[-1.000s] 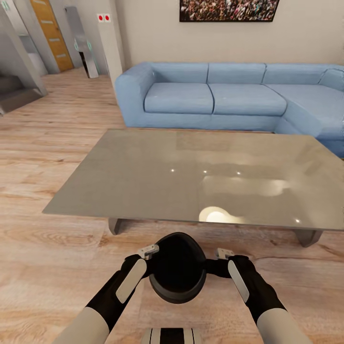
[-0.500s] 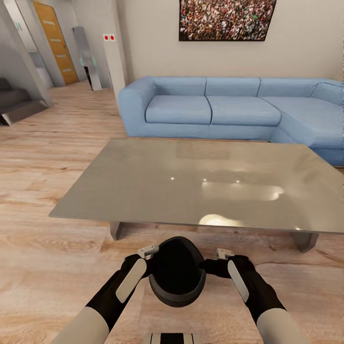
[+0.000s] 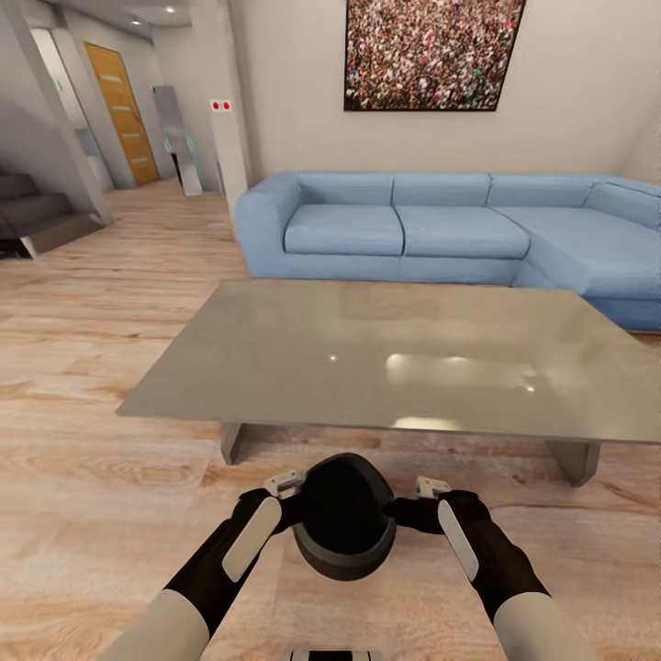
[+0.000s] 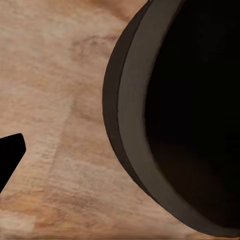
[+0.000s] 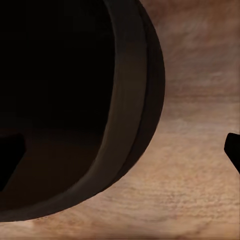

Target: Place each of the two pumpkins and all three candles from the living room inside a cabinet in the living room (use any cabinet), then make sure every cabinet is closed, and position the cauldron so it is next to a table in the living room.

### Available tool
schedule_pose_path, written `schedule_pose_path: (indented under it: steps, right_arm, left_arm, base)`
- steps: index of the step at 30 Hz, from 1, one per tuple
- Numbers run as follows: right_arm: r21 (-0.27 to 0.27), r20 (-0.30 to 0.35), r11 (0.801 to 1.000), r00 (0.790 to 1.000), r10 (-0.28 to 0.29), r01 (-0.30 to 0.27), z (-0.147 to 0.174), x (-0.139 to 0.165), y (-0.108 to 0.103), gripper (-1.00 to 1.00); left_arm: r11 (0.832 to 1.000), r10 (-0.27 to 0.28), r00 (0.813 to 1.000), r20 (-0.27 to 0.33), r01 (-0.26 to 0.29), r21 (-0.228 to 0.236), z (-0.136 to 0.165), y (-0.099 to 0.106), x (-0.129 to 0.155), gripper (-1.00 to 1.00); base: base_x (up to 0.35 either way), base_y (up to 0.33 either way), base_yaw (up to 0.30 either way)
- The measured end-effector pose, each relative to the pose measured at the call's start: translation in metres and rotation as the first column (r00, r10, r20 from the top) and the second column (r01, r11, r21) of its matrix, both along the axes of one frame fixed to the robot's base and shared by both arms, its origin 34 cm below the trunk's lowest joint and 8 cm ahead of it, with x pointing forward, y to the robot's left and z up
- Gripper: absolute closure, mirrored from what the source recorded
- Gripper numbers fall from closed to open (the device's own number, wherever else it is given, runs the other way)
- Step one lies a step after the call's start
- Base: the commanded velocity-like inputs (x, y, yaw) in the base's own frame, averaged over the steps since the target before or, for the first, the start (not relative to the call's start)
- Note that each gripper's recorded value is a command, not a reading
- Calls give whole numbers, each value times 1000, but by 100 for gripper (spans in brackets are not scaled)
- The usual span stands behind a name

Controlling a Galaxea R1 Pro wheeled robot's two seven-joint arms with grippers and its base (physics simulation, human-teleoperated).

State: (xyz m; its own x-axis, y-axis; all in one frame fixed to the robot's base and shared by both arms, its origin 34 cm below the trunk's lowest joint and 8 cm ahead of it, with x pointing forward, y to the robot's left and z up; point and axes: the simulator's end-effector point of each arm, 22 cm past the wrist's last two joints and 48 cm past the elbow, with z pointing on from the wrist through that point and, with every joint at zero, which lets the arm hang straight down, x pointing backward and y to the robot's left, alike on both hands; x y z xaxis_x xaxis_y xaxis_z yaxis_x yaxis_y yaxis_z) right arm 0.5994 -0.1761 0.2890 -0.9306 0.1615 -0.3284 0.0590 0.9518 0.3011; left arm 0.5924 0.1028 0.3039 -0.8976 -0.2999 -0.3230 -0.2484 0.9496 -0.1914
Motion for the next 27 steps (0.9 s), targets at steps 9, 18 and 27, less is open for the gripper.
schedule_pose_path:
  steps: [9, 18, 27]
  right_arm:
    - [1, 37, 1000, 999, 0, 0, 20, 8, 0, -100]
    - [1, 75, 1000, 997, 0, 0, 41, 15, 0, -100]
    - [1, 110, 1000, 994, 0, 0, 61, 20, 0, -100]
  left_arm:
    - [1000, 0, 999, 37, 0, 1, 20, 1, 7, -100]
    - [1000, 0, 997, 74, 0, -1, 40, 0, 13, -100]
    - [1000, 0, 994, 111, 0, -1, 61, 0, 19, -100]
  base:
    - [-121, 67, 0]
    - [-111, 52, 0]
    - [-4, 2, 0]
